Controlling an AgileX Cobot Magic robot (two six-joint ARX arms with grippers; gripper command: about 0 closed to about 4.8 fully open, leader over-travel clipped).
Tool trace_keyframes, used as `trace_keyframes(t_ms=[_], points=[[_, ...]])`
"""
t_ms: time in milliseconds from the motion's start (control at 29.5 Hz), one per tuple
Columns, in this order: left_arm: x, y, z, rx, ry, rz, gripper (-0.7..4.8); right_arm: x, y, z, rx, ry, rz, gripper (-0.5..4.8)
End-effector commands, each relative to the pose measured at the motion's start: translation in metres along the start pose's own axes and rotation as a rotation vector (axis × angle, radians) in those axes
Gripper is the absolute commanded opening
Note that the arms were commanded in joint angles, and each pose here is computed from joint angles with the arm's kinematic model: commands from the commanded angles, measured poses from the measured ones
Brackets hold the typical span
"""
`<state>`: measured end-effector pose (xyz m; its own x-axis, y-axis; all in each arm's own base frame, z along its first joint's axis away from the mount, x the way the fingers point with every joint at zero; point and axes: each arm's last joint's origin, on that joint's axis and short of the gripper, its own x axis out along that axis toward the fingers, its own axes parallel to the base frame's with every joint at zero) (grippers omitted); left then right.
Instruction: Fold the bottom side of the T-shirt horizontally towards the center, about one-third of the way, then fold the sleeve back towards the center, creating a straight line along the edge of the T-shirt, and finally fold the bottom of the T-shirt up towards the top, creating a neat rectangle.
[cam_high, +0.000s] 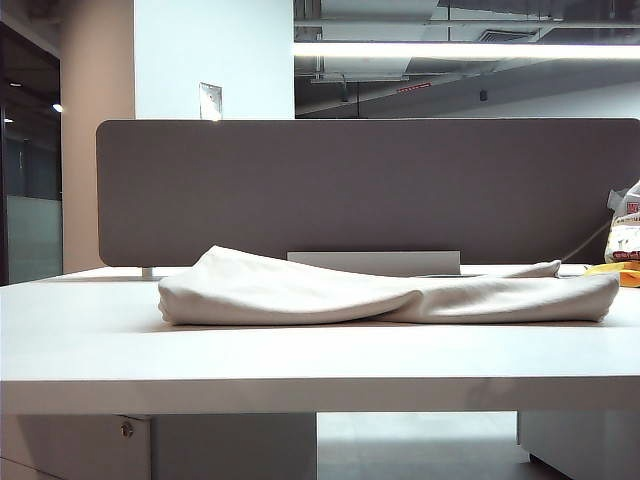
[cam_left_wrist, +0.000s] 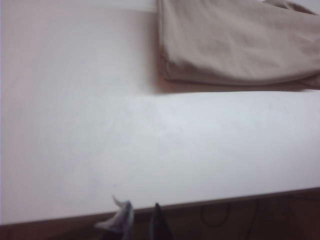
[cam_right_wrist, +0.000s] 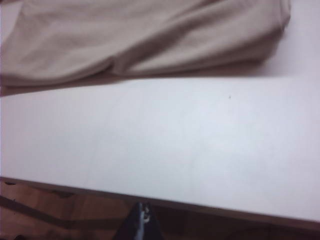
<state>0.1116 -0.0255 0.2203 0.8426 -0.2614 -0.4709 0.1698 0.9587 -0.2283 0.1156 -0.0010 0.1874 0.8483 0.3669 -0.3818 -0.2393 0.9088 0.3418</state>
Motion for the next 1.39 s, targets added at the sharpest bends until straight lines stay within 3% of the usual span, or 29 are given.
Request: trace_keyframes(t_ms=[34,271,373,441,576,780,1390], points=[[-0.001,0.000,0.002,-0.001,-0.011,-0.006,0.53,-0.002,0.002,0.003,-0.016,-0.031,0.007,-0.01],[-0.001,0.000,0.002,0.003,-0.016,-0.005,0.53,-0.002,0.002,0.003,-0.016,-0.030,0.007,-0.01],[-0.001,0.001,0.004,0.141,-0.049,0.061,0.53,-0.002,0.002,0.003,-0.016,-0.030,0.007,-0.01],[-0.001,0.005,0.004,0.186,-0.088,0.148,0.53,-0.002,0.002,0.003,-0.016,-0.030,0.007,-0.01],[-0.004,0.016,-0.003,0.161,-0.220,0.232,0.53,-0.002,0.002,0.003,-0.017,-0.030,0.007,-0.01],[-0.003,0.031,-0.030,0.144,-0.364,0.234,0.53,-0.002,0.002,0.003,-0.016,-0.030,0.006,-0.01],[0.012,0.040,-0.063,0.140,-0.388,0.240,0.53,-0.002,0.002,0.003,-0.017,-0.030,0.007,-0.01]])
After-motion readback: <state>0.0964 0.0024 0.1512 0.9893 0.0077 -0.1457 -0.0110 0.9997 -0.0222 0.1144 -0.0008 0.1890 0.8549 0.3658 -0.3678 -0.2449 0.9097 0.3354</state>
